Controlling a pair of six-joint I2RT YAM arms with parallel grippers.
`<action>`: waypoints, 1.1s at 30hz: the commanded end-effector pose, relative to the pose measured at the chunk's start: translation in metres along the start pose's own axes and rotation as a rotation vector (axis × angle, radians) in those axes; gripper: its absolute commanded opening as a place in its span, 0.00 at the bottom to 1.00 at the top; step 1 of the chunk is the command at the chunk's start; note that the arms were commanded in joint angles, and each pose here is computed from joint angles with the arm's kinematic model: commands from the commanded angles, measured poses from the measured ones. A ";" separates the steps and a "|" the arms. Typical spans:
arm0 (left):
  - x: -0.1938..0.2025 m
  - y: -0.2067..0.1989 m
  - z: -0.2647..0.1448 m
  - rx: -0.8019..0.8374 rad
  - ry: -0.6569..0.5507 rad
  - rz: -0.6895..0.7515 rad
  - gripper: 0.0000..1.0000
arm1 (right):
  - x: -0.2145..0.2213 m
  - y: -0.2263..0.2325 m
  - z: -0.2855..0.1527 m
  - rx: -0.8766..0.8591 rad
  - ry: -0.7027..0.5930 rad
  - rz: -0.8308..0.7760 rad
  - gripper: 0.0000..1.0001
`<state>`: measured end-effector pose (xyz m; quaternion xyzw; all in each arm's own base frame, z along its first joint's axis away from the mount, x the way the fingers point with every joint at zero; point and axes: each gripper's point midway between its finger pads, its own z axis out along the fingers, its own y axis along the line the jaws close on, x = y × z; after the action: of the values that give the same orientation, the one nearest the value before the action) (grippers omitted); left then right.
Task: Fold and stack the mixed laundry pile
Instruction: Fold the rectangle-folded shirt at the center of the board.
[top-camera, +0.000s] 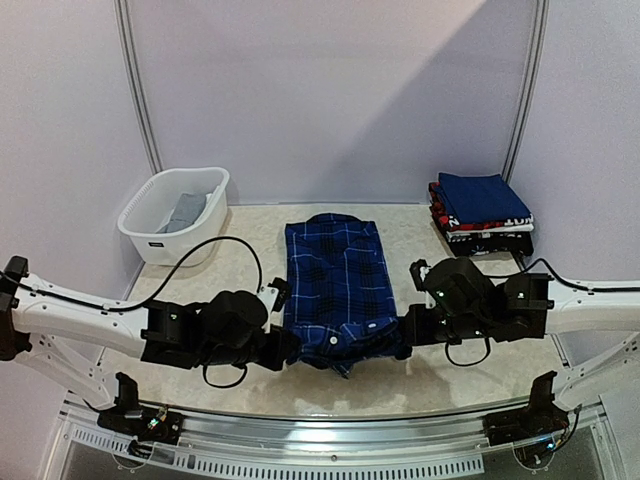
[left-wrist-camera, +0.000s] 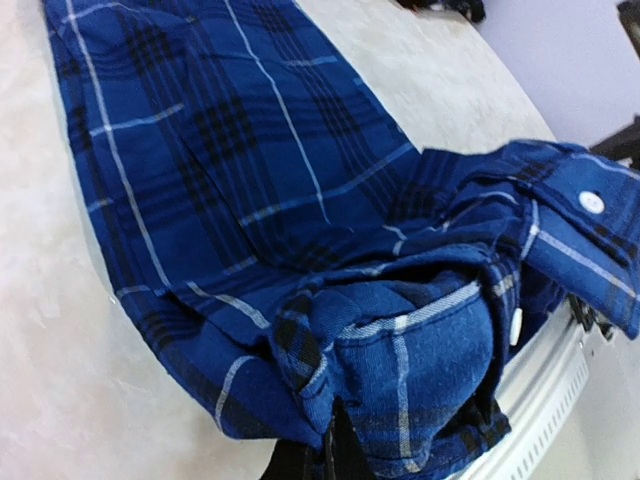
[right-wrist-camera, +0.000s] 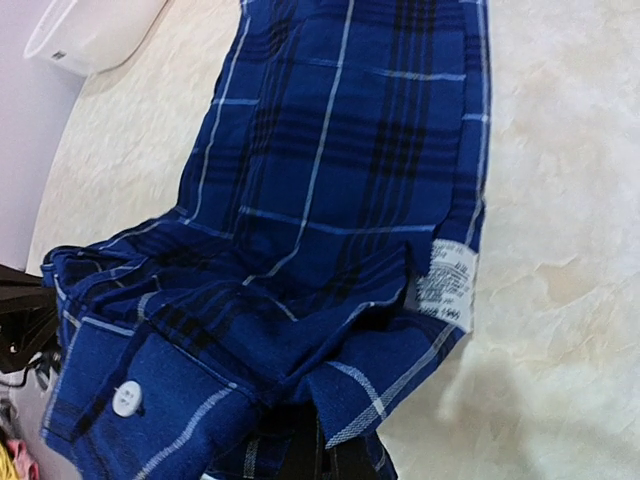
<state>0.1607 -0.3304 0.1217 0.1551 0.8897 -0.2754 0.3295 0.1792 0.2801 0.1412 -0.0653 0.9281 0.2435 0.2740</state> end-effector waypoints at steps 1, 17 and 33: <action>-0.032 0.018 0.006 -0.077 -0.073 -0.008 0.00 | -0.032 0.002 -0.002 0.076 -0.115 0.003 0.00; -0.110 0.058 0.034 -0.158 -0.153 -0.087 0.00 | -0.107 -0.009 0.013 0.168 -0.211 -0.045 0.00; -0.134 0.101 0.085 -0.159 -0.099 -0.126 0.00 | -0.153 -0.027 0.067 0.207 -0.209 -0.078 0.00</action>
<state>0.3277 -0.3103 0.1185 0.0515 0.9040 -0.2186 0.3639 0.3253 0.2853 0.1650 -0.0441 0.9149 0.1474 0.3732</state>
